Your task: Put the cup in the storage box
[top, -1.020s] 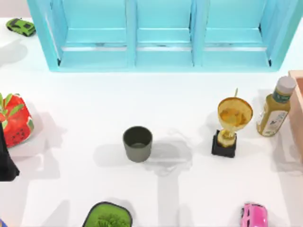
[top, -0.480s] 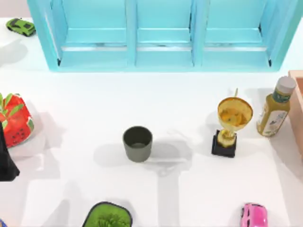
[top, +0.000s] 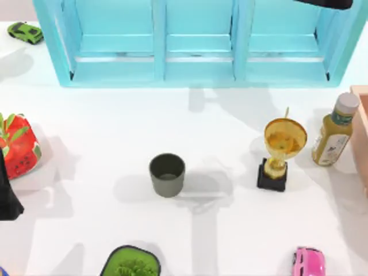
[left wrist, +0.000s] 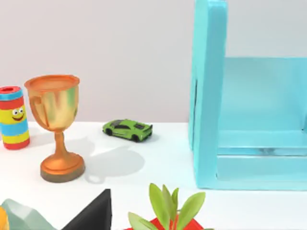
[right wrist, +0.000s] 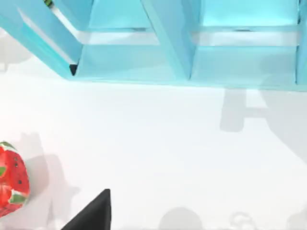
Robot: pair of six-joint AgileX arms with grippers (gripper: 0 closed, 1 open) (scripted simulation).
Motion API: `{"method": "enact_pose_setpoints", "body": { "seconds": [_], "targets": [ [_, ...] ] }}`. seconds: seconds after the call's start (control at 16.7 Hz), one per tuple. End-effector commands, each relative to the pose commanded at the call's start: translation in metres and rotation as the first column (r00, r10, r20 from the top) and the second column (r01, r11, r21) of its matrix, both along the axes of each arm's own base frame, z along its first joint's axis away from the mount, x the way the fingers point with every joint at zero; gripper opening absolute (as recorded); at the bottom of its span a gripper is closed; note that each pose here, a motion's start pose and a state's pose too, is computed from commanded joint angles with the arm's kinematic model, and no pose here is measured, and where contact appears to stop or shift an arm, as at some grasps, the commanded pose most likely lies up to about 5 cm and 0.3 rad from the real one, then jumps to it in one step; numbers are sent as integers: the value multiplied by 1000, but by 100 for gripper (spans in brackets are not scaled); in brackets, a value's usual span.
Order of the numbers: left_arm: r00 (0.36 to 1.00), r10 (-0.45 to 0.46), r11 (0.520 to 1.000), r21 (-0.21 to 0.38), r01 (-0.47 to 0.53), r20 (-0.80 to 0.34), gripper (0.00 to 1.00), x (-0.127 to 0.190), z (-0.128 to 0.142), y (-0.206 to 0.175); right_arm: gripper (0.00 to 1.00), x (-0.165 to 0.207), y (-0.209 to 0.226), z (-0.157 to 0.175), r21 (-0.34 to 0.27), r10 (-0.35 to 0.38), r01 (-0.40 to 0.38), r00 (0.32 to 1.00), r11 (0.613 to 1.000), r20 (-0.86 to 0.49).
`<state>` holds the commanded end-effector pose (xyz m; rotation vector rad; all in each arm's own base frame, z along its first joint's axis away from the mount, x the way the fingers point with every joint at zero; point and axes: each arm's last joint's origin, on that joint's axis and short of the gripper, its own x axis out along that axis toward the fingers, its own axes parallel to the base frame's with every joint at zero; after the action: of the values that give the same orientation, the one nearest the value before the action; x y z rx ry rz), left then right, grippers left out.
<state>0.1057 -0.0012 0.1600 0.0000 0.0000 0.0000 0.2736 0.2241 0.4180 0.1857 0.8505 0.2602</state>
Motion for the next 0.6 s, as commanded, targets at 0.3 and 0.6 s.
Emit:
{"method": "enact_pose_setpoints", "body": {
  "seconds": [0.3, 0.6],
  "targets": [
    [1000, 0, 1000, 0, 0, 0, 100, 0, 0, 0, 100, 30, 89, -69, -130, -17, -22, 957, 991, -288],
    [1000, 0, 1000, 0, 0, 0, 100, 0, 0, 0, 100, 34, 141, -134, -228, -86, -24, 884, 973, -460]
  ]
}}
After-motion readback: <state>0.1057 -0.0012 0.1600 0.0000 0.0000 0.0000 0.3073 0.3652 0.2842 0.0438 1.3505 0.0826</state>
